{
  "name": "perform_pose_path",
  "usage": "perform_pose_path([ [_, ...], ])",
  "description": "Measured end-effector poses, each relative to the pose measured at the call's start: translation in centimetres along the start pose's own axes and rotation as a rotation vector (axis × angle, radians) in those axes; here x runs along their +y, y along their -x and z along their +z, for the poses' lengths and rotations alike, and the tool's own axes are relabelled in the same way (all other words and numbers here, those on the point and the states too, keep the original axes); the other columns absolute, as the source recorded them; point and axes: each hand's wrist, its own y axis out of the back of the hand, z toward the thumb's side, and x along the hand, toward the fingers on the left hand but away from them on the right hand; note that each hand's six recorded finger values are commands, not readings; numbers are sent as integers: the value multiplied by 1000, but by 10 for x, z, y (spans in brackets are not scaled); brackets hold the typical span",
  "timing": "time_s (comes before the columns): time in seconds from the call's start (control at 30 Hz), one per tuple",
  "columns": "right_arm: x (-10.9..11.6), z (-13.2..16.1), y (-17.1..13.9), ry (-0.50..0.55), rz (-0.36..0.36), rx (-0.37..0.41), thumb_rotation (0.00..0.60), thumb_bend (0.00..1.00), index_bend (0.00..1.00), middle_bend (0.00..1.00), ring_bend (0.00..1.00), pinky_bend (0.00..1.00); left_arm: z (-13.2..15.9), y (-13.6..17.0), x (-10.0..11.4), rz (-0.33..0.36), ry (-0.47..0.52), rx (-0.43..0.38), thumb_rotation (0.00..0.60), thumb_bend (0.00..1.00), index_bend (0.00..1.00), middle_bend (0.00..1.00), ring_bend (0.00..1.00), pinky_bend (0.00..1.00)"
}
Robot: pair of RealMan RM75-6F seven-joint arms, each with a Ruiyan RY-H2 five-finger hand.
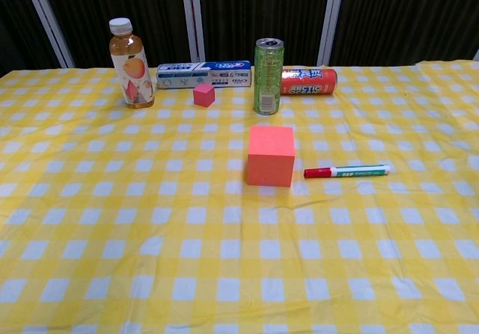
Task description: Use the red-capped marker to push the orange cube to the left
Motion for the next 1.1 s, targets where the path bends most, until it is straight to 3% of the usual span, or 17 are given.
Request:
perform_pose_path([
  [0.1, -1, 1, 1, 18, 9, -7, 600, 386, 51, 0, 0, 90, 0, 1, 0, 3, 0, 2, 600, 0, 0, 0, 0, 2],
  [0.33, 2, 11, 12, 76, 16, -1, 600, 385, 289, 26, 0, 90, 0, 1, 1, 3, 4, 3, 600, 0, 0, 0, 0, 2],
  [0.77, 10, 86, 85, 81, 58, 77, 600, 386, 293, 31, 0, 90, 0, -1, 1, -3, 22, -4, 600, 0, 0, 0, 0, 2],
  [1.1, -26, 141, 141, 110, 181, 52, 600, 386, 332, 40, 0, 90, 0, -2, 3, -9, 30, -16, 600, 0, 0, 0, 0, 2],
])
